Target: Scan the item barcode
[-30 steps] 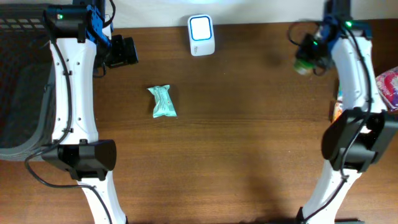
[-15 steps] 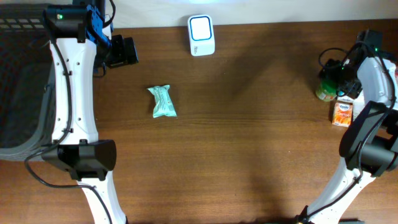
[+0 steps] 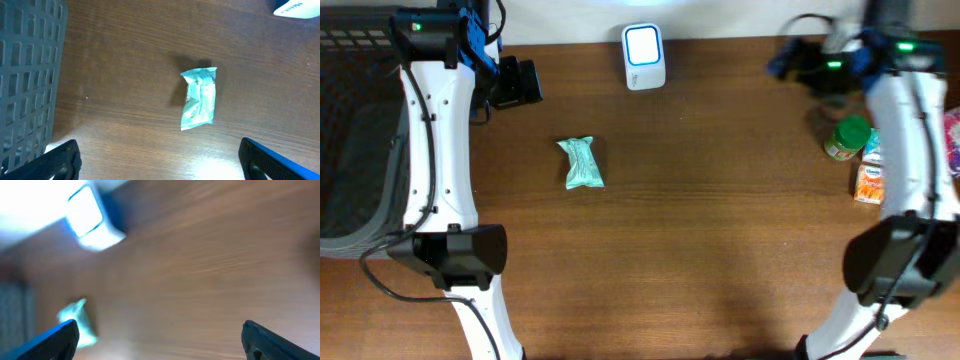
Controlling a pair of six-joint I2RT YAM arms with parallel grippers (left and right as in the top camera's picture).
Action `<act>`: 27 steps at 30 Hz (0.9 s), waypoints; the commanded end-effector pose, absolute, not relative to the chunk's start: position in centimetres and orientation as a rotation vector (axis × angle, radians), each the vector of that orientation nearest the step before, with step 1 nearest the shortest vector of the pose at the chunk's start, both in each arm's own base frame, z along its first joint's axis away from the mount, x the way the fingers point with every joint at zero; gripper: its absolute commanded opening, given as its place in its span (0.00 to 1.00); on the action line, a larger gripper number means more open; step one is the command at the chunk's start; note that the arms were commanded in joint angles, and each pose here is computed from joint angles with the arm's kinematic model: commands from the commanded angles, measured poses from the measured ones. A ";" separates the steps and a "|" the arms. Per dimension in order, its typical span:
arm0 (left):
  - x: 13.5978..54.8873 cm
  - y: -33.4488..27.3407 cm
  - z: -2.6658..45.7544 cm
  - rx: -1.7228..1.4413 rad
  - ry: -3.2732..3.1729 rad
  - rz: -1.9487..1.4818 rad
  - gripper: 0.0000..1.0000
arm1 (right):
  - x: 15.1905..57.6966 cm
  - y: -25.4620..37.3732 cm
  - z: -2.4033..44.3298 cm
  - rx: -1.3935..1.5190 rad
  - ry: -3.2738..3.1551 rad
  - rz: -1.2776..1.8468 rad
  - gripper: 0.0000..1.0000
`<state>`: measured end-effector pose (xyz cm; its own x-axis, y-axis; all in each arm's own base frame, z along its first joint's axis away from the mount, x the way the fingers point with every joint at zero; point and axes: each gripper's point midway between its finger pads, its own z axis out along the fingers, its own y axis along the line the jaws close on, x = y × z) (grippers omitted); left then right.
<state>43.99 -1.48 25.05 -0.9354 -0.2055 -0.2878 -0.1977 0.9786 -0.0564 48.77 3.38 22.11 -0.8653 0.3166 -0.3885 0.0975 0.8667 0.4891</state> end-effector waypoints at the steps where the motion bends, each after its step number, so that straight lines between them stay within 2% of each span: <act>1: 43.8 -1.5 25.9 -0.273 2.809 -0.031 0.99 | 48.0 13.1 18.2 0.051 2.683 0.771 0.99; 4: 43.8 -1.5 25.9 -0.273 2.809 -0.031 0.99 | 46.7 22.4 13.2 -0.189 2.757 0.823 1.00; 7: 43.8 -1.5 25.9 -0.273 2.809 -0.031 0.99 | 45.3 30.2 9.6 -0.284 2.773 0.890 0.96; 9: 43.8 -1.5 25.9 -0.273 2.809 -0.031 0.99 | 44.6 33.0 8.4 -0.314 2.766 0.918 0.93; 11: 43.8 -1.5 25.9 -0.273 2.809 -0.031 0.99 | 43.6 35.7 7.2 -0.336 2.769 0.944 0.81; 15: 43.8 -1.5 25.9 -0.273 2.809 -0.031 0.99 | 42.3 38.6 5.2 -0.421 2.760 0.946 0.78; 18: 43.8 -1.5 25.9 -0.273 2.809 -0.031 0.99 | 42.4 38.3 3.8 -0.406 2.784 0.903 0.60; 20: 43.8 -1.5 25.9 -0.273 2.809 -0.031 0.99 | 43.0 37.1 3.1 -0.372 2.801 0.811 0.41; 23: 43.8 -1.5 25.9 -0.273 2.809 -0.031 0.99 | 43.0 35.3 2.4 -0.360 2.847 0.735 0.06; 26: 43.8 -1.5 25.9 -0.273 2.809 -0.031 0.99 | 43.1 32.7 3.1 -0.286 2.905 0.732 0.04; 27: 43.8 -1.5 25.9 -0.273 2.809 -0.031 0.99 | 43.0 32.8 4.1 -0.287 2.901 0.824 0.04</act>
